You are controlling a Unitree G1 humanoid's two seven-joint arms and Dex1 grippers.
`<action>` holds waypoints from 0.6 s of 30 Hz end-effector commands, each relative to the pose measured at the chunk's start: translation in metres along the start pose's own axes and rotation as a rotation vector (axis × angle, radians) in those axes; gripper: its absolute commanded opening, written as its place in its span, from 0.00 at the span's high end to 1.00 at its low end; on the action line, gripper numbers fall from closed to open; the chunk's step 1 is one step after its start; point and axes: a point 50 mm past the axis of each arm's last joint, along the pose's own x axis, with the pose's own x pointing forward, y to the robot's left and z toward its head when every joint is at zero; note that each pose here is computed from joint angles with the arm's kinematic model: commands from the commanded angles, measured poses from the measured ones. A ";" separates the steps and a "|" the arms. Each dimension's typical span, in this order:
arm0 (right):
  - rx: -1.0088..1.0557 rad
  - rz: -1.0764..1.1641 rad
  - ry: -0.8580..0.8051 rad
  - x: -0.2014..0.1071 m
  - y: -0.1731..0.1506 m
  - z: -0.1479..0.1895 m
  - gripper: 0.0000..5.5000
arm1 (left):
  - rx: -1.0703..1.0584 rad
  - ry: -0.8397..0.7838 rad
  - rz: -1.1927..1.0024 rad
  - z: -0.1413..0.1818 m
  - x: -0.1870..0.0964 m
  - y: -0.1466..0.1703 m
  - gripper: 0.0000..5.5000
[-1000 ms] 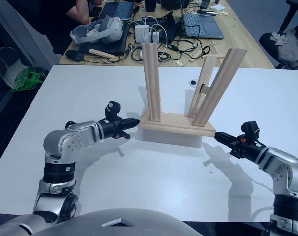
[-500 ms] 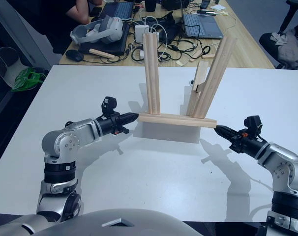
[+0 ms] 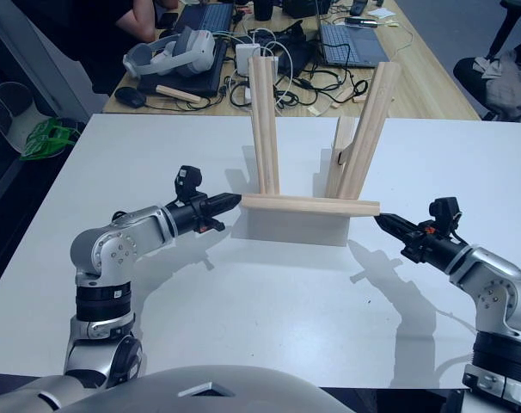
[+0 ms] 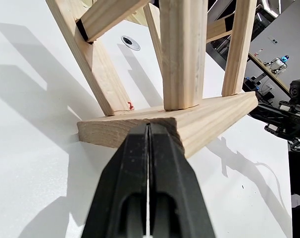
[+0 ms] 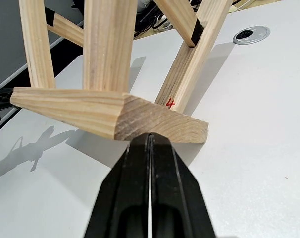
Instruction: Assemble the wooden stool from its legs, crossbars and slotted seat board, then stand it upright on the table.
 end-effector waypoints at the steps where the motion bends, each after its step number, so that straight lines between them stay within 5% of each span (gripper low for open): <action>1: 0.005 0.200 -0.051 0.021 0.024 0.007 1.00 | -0.034 0.018 -0.222 -0.003 0.021 -0.036 1.00; 18: 0.013 0.204 -0.056 0.019 0.024 0.008 1.00 | -0.033 0.007 -0.234 -0.001 0.019 -0.037 1.00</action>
